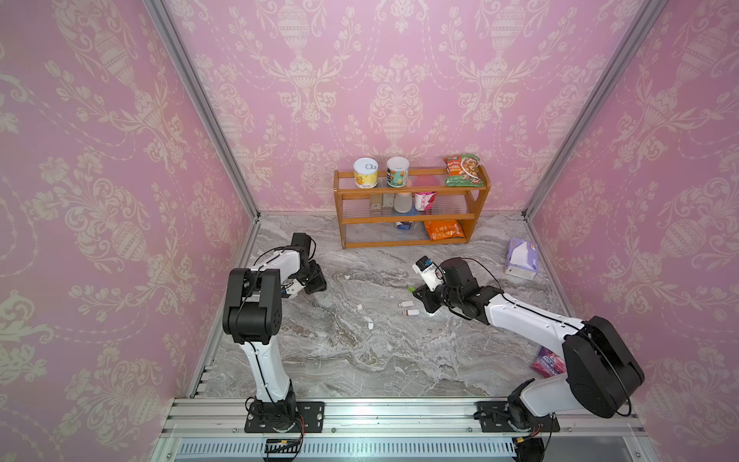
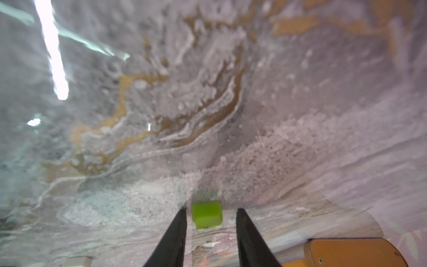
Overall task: Close the usb drive cover
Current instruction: Adjust the cover at the center of the board, then pick up the cover from the center of the board.
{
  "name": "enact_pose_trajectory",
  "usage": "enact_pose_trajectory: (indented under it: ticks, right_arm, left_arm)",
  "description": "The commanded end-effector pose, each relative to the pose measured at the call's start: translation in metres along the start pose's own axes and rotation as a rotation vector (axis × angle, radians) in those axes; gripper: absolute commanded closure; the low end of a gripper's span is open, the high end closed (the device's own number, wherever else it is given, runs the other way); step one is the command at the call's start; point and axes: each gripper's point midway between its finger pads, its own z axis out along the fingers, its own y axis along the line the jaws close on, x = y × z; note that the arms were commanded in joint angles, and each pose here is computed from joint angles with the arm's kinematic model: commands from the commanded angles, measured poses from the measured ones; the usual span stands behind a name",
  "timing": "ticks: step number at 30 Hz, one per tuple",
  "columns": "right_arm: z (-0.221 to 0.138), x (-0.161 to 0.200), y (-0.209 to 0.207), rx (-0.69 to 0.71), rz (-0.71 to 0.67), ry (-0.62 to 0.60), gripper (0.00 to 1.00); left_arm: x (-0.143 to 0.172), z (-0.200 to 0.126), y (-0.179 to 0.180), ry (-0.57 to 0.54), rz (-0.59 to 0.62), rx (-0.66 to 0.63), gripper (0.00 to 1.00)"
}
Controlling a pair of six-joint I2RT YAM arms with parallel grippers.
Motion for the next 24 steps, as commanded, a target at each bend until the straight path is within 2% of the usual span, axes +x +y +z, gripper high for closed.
enact_pose_trajectory:
  ticks: [1, 7, 10, 12, 14, 18, 22, 24]
  right_arm:
    - [0.006, 0.005, -0.001, -0.017, 0.036, 0.013, 1.0]
    - [0.006, 0.004, 0.0, -0.018, 0.038, 0.006, 1.0]
    - [0.006, 0.005, 0.0, -0.017, 0.041, 0.006, 1.0]
    - [0.007, 0.007, 0.0, -0.02, 0.044, 0.01, 1.0]
    - [0.008, 0.008, 0.0, -0.021, 0.045, 0.014, 1.0]
    - [0.008, 0.008, -0.001, -0.02, 0.044, 0.015, 1.0]
    - [0.008, 0.008, -0.001, -0.015, 0.049, 0.012, 1.0]
    - [0.007, 0.008, -0.001, -0.016, 0.052, 0.012, 1.0]
  left_arm:
    - [-0.019, 0.009, 0.032, -0.063, 0.013, -0.151, 0.62]
    - [-0.019, 0.008, 0.031, -0.044, 0.055, -0.151, 0.63]
    - [-0.031, -0.004, 0.022, -0.097, 0.1, -0.117, 0.63]
    - [-0.036, -0.013, 0.005, -0.13, 0.168, -0.063, 0.63]
    - [-0.035, -0.017, -0.009, -0.121, 0.242, -0.061, 0.62]
    - [-0.032, -0.01, -0.02, -0.082, 0.382, -0.167, 0.63]
    - [-0.028, 0.009, -0.02, -0.029, 0.361, -0.106, 0.64]
    - [-0.026, 0.012, -0.015, -0.019, 0.365, -0.115, 0.64]
